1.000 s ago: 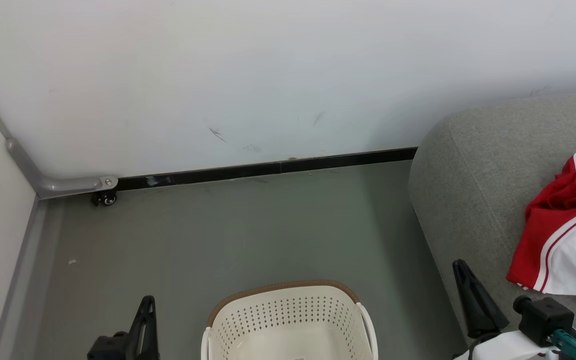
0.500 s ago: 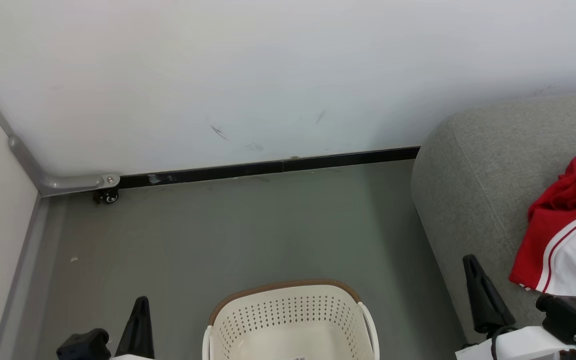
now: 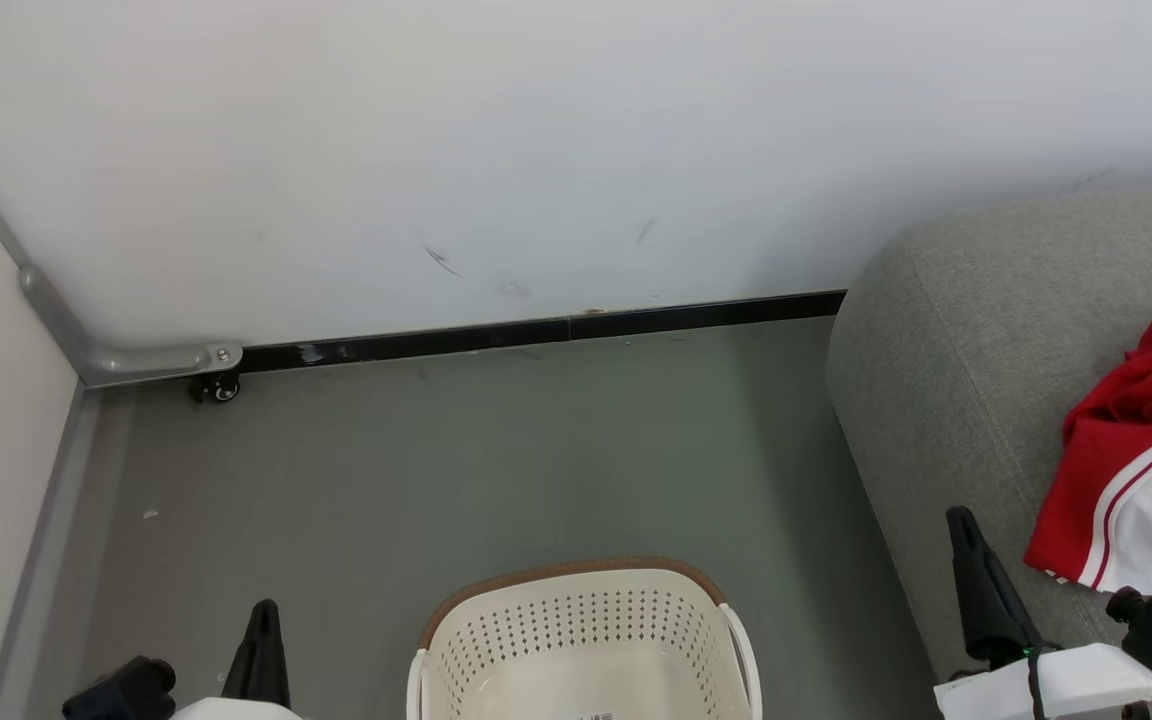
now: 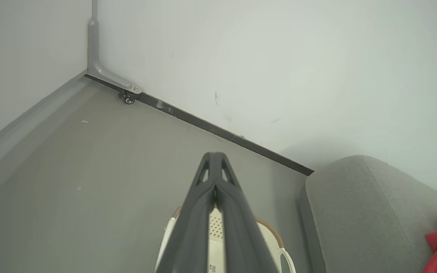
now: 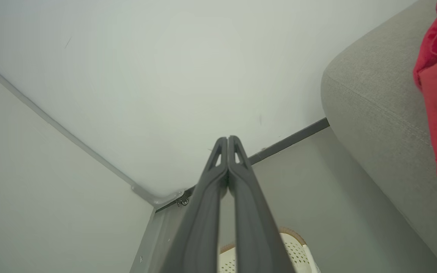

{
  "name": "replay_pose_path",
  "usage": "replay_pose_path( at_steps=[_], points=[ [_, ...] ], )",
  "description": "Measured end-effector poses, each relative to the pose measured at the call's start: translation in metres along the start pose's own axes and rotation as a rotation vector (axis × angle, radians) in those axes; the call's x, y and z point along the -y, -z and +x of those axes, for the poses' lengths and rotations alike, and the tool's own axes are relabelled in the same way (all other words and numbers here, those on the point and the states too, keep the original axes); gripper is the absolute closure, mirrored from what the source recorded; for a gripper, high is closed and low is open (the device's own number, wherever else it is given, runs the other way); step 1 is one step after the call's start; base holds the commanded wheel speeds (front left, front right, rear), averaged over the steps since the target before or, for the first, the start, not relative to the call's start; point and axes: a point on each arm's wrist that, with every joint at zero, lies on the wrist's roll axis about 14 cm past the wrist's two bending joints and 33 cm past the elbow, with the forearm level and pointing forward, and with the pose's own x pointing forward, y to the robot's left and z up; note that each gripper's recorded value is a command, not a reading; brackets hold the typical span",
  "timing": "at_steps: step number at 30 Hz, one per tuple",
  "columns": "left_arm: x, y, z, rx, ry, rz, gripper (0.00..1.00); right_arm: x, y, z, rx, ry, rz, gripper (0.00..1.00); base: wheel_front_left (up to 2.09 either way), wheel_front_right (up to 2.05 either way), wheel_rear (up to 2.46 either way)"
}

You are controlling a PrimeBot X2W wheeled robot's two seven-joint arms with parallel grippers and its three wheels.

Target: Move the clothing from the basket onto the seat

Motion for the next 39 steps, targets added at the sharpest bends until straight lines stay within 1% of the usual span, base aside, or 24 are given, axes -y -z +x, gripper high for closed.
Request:
replay_pose_path(
  at_steps=[11, 13, 39],
  points=[
    [-0.004, 0.001, 0.002, -0.039, -0.002, -0.177, 1.00, 0.005, -0.003, 0.002, 0.003, 0.017, 0.162, 1.00, 0.00, 0.00, 0.00],
    [-0.004, 0.000, 0.003, -0.043, -0.003, -0.228, 1.00, 0.006, -0.003, 0.003, 0.001, 0.020, 0.204, 1.00, 0.00, 0.00, 0.00],
    [0.001, -0.012, 0.008, -0.062, 0.057, -0.651, 1.00, 0.007, -0.017, 0.015, 0.031, 0.015, 0.581, 1.00, 0.00, 0.00, 0.00]
  ],
)
